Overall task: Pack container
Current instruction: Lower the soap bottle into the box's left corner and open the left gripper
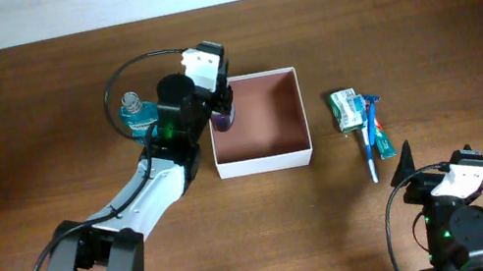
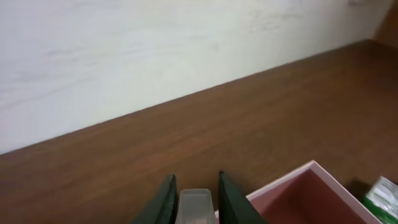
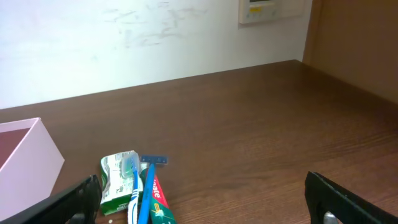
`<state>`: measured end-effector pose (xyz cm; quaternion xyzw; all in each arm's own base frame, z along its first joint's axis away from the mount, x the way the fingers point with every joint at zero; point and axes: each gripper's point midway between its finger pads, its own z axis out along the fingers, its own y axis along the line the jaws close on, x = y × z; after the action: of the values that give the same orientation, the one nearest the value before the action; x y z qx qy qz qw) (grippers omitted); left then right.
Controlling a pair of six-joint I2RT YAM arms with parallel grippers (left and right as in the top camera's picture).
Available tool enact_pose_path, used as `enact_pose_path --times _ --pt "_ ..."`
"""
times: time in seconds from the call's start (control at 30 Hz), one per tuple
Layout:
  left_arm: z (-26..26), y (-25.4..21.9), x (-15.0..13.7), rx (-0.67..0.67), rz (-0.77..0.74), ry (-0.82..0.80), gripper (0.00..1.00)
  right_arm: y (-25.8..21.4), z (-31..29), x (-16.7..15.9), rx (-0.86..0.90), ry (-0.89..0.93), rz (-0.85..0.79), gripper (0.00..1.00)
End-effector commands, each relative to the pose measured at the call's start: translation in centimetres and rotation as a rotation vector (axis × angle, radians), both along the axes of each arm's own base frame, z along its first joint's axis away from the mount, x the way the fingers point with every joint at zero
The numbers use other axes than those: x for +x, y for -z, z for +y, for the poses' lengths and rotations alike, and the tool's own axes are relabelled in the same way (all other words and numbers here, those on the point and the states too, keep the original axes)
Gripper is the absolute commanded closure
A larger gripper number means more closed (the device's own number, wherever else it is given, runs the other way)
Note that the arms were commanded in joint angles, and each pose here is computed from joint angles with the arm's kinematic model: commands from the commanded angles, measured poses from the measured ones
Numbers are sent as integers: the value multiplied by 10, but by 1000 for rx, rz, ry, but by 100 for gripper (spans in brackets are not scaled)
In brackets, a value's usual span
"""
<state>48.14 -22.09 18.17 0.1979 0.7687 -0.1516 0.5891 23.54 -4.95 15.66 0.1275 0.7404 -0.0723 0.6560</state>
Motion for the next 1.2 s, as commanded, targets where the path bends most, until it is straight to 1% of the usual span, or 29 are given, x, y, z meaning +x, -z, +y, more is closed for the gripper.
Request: enact_pose_path --times 0.0,0.33,0.4,0.5,0.53,0.57,0.67,0.7,0.93,1.03,1.07,1.13,1.17 --pt "9 -14 9 -57 -17 -80 78 3 -2 -1 -7 8 10 2" --pt "-1 12 11 -44 17 -66 77 3 -2 -1 -7 8 10 1" --pt "-1 12 11 -43 17 -66 70 3 -2 -1 -7 8 10 2" --pt "-2 12 11 -43 17 -65 62 3 -2 -1 -7 7 10 2" --pt "-2 12 11 -43 17 -65 56 3 -2 -1 -7 8 10 2" --pt "-2 12 11 -44 17 -65 45 3 -2 -1 -7 8 10 2" --pt "-6 9 9 -54 10 -38 34 3 -2 -1 -7 8 10 1" --pt "-9 8 8 -61 6 -20 32 2 -2 -1 -7 8 9 2" --pt "-10 5 7 -62 7 -14 32 3 -2 -1 -7 7 10 1" --pt "-9 13 5 -50 36 -14 55 3 -2 -1 -7 8 10 1" --pt "-9 17 4 -43 51 -14 61 3 -2 -1 -7 7 10 2" --pt "-8 23 2 -32 75 -15 66 3 -2 -1 -7 8 10 1" --pt "-8 24 2 -31 78 -15 67 3 -2 -1 -7 8 10 1"
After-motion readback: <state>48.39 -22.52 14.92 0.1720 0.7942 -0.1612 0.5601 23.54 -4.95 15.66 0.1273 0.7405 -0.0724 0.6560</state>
